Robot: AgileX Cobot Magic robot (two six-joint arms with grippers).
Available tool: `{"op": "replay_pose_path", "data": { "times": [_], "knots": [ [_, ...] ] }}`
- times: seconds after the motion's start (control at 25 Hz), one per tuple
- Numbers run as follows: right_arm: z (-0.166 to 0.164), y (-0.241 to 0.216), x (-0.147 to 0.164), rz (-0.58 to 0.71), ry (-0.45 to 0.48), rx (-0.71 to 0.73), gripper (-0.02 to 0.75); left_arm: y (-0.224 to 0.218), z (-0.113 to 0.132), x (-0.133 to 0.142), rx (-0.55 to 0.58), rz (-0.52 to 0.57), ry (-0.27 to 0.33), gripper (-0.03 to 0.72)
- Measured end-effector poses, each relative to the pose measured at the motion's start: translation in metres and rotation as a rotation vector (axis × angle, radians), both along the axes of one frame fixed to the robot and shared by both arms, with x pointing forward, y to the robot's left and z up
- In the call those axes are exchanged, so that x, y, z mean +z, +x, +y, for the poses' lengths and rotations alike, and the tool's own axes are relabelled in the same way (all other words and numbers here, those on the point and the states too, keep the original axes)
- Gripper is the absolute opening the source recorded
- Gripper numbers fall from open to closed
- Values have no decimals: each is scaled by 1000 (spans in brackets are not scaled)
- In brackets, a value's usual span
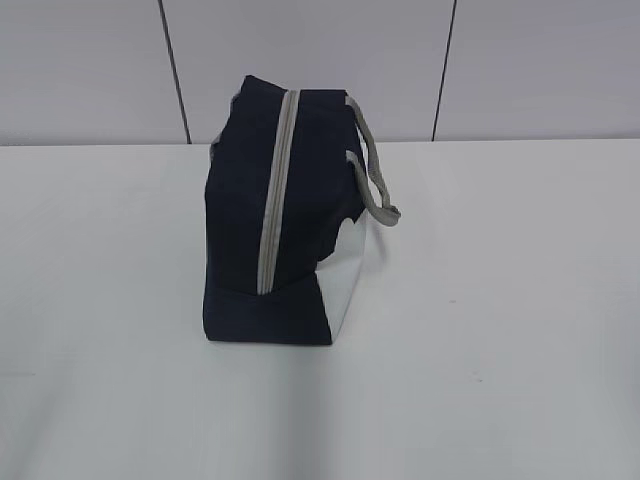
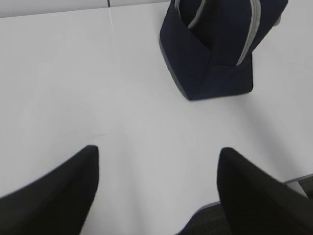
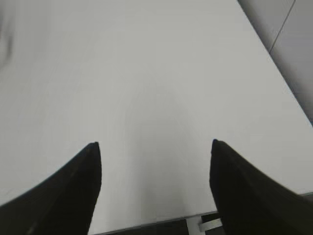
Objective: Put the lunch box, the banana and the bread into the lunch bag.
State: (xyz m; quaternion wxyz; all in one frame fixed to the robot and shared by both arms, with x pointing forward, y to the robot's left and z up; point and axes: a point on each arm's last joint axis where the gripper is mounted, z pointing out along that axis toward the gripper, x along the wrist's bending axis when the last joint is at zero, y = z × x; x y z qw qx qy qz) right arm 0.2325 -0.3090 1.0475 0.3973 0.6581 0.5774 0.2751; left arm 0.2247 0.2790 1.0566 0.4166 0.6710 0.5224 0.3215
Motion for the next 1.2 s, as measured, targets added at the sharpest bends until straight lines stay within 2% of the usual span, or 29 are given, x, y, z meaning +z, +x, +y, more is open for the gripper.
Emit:
{"op": "replay_pose_path", "data": {
  "times": [0.12,1.2],
  "knots": [
    [0,-6,0,-36,-7,-25,512,0,0,0,5,0,-1,507],
    [0,-7,0,-38,-13,-23,512,0,0,0,5,-2,-1,486]
  ]
}}
